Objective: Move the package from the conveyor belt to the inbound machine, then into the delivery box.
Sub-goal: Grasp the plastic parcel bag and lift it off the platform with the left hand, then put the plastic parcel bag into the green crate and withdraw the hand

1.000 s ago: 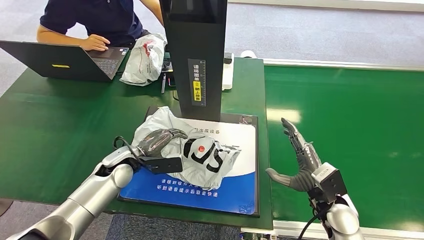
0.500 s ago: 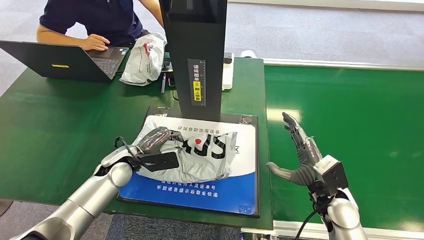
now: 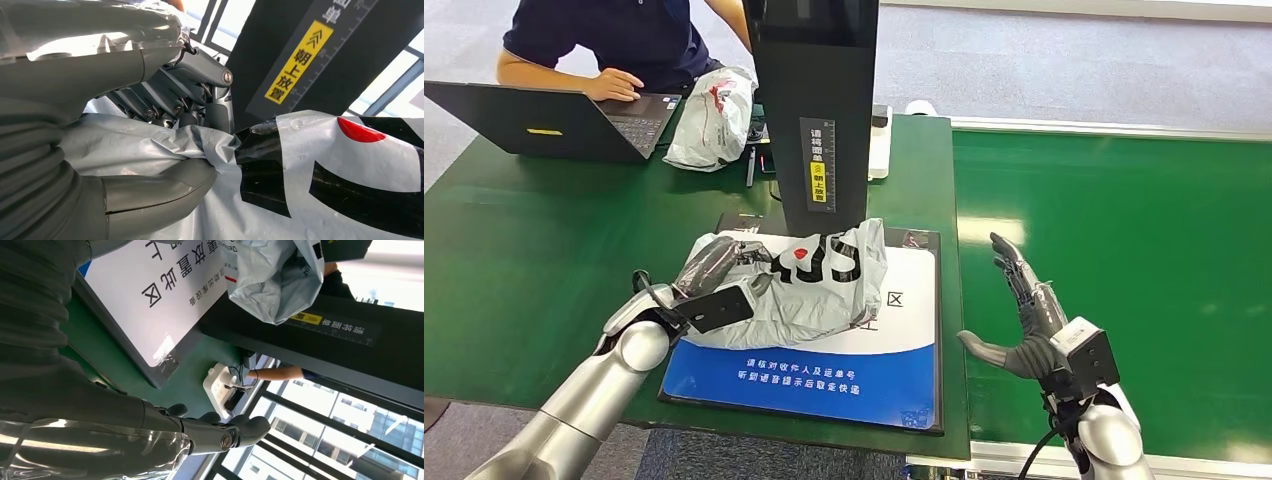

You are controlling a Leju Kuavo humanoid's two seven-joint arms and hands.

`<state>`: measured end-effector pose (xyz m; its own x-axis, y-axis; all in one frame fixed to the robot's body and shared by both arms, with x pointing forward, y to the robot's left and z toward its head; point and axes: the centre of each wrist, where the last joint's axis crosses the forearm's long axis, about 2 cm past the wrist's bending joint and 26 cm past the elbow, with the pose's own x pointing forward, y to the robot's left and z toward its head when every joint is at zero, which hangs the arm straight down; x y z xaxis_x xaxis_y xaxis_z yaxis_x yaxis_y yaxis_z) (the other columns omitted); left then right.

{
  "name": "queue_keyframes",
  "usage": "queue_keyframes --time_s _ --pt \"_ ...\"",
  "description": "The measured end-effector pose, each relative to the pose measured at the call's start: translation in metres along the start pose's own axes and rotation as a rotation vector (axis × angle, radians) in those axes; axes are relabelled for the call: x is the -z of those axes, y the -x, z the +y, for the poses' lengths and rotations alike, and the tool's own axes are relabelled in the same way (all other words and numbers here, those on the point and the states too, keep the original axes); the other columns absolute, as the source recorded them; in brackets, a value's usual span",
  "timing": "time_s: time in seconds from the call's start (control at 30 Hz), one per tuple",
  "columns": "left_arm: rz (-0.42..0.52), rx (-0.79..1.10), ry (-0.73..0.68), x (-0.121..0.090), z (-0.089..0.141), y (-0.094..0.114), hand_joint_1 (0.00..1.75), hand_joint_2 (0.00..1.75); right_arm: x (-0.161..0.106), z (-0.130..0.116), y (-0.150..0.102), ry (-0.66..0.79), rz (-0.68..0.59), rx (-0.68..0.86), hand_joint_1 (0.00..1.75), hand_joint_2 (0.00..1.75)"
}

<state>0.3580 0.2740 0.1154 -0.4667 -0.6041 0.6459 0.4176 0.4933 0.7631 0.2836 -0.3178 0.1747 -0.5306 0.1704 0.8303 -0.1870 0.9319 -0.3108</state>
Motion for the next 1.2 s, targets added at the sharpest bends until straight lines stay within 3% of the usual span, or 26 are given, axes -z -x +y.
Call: queue_keyframes --time_s 0.37,0.63,0.9,1.2 --pt "-0.007 -0.012 -0.052 -0.004 0.003 -0.002 1.75 1.75 -0.002 0.001 -0.001 -0.001 0.002 -0.003 0.0 1.75" --pt "0.011 -0.033 -0.259 -0.02 0.013 -0.006 1.75 1.75 -0.013 0.007 -0.003 -0.013 0.012 -0.016 0.0 1.75" --pt "0.224 -0.078 -0.626 -0.039 0.035 0.005 1.75 1.75 -0.023 0.015 -0.004 -0.002 0.019 -0.023 0.0 1.75" --pt "0.364 -0.133 -0.829 -0.059 0.05 0.037 1.75 1.75 -0.025 0.017 -0.004 0.021 0.024 -0.025 0.0 1.75"
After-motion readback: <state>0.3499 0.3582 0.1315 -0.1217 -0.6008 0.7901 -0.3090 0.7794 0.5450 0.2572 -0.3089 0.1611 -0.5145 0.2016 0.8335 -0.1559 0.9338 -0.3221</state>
